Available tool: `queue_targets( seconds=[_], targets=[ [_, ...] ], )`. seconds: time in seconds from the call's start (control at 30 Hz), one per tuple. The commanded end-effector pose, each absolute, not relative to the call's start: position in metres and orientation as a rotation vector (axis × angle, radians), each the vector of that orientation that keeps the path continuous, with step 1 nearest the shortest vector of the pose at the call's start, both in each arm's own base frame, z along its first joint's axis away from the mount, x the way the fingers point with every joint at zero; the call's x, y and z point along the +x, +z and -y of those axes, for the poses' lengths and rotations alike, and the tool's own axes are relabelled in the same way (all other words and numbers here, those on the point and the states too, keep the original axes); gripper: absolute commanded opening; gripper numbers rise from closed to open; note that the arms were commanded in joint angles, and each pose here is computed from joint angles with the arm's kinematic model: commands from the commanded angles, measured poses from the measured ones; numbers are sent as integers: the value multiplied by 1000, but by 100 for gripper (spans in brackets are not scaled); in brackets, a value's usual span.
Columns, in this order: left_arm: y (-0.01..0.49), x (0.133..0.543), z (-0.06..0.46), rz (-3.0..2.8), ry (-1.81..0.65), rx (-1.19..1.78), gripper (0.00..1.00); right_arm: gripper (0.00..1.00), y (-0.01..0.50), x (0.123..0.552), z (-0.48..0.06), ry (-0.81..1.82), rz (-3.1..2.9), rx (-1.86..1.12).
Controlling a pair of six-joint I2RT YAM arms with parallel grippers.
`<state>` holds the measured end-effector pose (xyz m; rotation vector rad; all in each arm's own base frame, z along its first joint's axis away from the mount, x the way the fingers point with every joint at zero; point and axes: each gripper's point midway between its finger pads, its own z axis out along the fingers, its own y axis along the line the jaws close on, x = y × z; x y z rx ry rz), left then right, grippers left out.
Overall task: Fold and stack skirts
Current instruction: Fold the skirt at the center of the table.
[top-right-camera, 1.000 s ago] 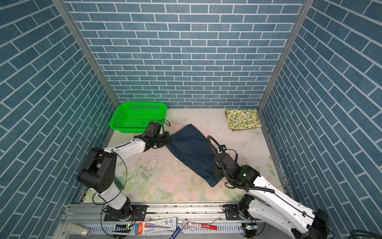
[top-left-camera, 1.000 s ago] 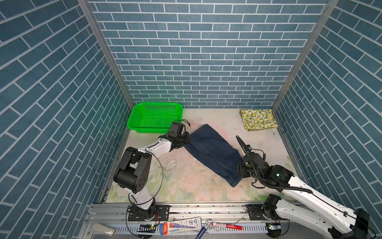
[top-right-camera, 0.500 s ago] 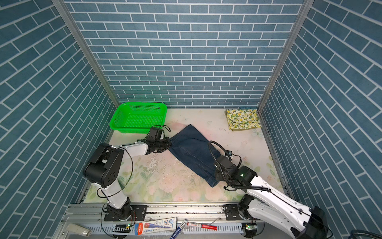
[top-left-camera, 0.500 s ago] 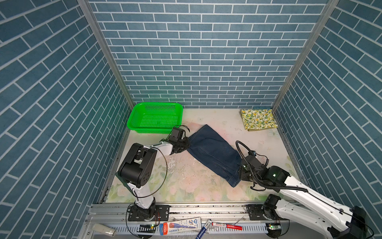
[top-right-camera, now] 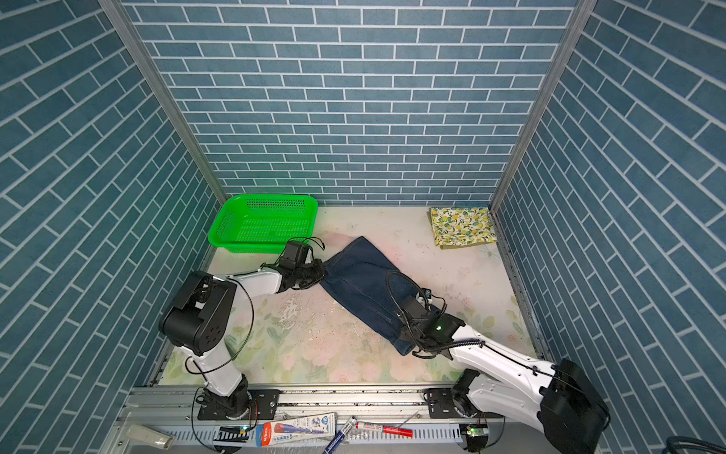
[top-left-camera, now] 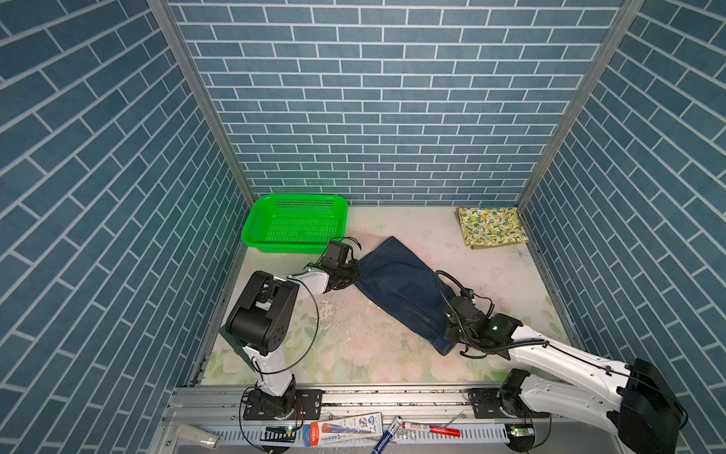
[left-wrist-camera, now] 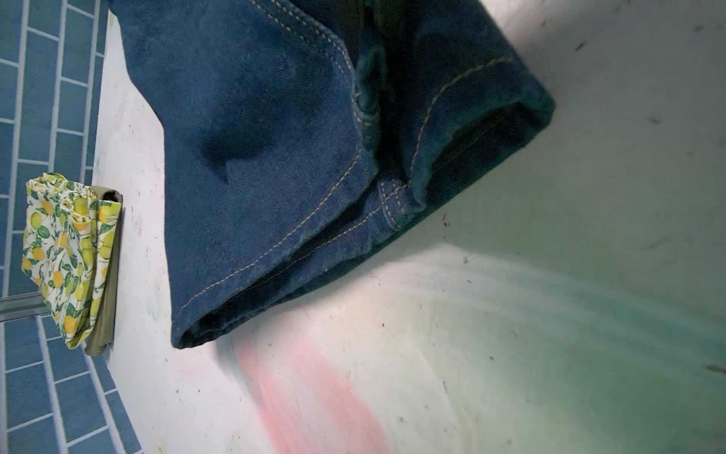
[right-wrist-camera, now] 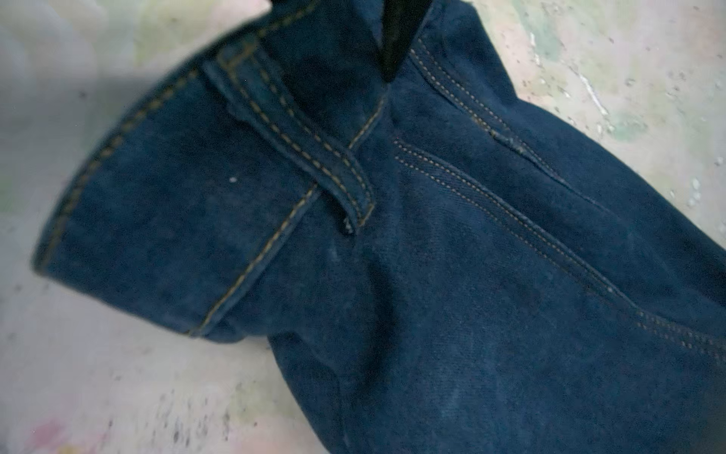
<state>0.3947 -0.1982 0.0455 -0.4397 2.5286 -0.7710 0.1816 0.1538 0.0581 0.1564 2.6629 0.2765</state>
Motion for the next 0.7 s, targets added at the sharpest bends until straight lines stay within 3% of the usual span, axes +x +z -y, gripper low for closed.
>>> queue_targets(
  seconds=[0.0,0.43,0.67],
  targets=[
    [51,400,200,-2532,-767,-412,0,0,71,192,-157,290,-2600,177],
    [96,424,185,-2473,-745,-402,0,0,155,186,-139,287,-2509,112],
    [95,424,167,-2480,-710,-418,0,0,159,180,-165,293,-2517,25]
  ],
)
